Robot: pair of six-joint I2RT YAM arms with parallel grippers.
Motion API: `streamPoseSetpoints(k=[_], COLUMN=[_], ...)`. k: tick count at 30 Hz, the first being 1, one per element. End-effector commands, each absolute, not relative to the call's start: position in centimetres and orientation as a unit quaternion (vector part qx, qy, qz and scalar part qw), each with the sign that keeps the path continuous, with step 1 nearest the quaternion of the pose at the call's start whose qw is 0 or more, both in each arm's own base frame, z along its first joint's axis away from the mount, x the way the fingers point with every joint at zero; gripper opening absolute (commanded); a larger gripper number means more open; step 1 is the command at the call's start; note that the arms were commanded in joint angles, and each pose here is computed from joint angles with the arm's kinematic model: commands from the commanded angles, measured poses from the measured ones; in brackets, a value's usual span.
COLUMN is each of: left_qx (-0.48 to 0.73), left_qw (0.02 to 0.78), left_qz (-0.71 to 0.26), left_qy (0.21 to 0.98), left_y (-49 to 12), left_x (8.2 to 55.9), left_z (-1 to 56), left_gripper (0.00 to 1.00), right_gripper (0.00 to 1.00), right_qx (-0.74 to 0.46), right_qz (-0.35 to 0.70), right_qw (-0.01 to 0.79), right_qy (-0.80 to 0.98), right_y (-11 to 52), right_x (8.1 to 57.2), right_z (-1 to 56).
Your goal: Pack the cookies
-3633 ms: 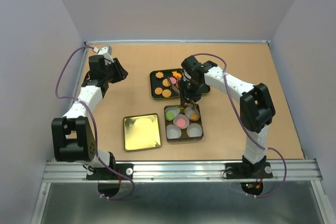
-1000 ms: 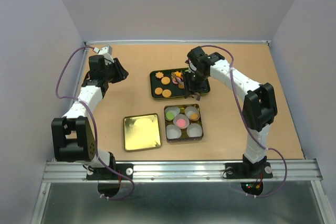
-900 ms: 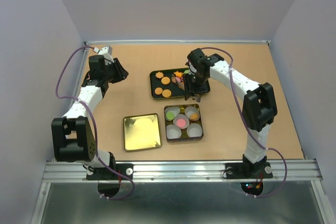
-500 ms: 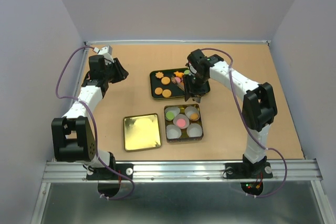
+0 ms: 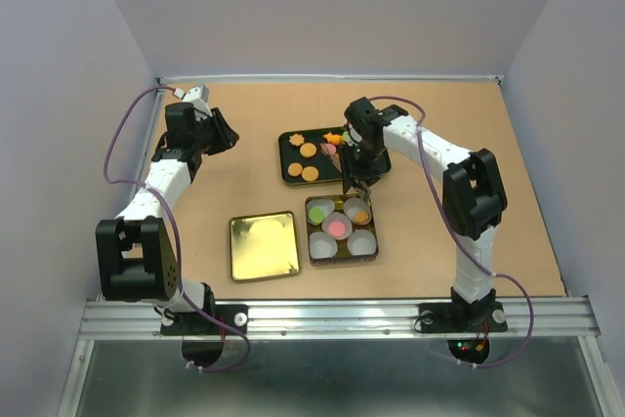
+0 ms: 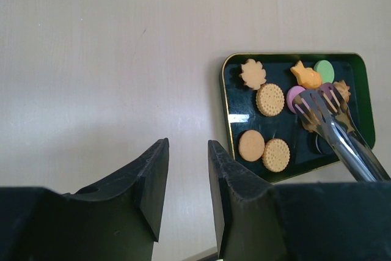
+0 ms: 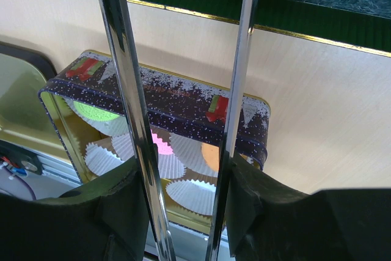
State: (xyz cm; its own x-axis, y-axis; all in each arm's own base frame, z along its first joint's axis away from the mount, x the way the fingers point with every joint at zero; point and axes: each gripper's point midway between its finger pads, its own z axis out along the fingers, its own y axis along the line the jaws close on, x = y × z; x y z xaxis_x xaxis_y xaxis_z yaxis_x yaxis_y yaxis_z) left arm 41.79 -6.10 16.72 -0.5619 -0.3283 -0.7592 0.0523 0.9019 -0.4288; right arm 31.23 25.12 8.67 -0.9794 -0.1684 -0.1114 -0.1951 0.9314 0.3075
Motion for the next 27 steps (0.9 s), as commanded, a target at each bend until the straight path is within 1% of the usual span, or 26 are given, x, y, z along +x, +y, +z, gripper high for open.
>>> streamPoseSetpoints(k=[1, 11, 20, 27], left_qx=[-0.070, -0.069, -0.067, -0.066], left_qw=[0.486, 0.487, 0.490, 0.492], left_qz=[-0.216, -0.217, -0.220, -0.222], left_qy=[0.844, 0.843, 0.841, 0.839], left_y=[-6.5, -6.5, -6.6, -6.7], left_x=[42.0, 42.0, 41.9, 41.9], left_z=[18.8, 19.0, 19.3, 19.6], left_gripper=[0.43, 0.42, 0.42, 0.42], right_gripper=[0.49, 0.49, 0.50, 0.50], right_qx=[-0.105, -0.126, -0.125, -0.136], right_qz=[0.169, 0.161, 0.143, 0.144], right_qw=[0.072, 0.071, 0.077, 0.063], right_qy=[0.977, 0.976, 0.979, 0.978], right_y=[25.9, 27.2, 27.0, 28.0], right_x=[32.8, 32.7, 33.2, 32.6], right_z=[9.7, 10.3, 10.7, 10.1])
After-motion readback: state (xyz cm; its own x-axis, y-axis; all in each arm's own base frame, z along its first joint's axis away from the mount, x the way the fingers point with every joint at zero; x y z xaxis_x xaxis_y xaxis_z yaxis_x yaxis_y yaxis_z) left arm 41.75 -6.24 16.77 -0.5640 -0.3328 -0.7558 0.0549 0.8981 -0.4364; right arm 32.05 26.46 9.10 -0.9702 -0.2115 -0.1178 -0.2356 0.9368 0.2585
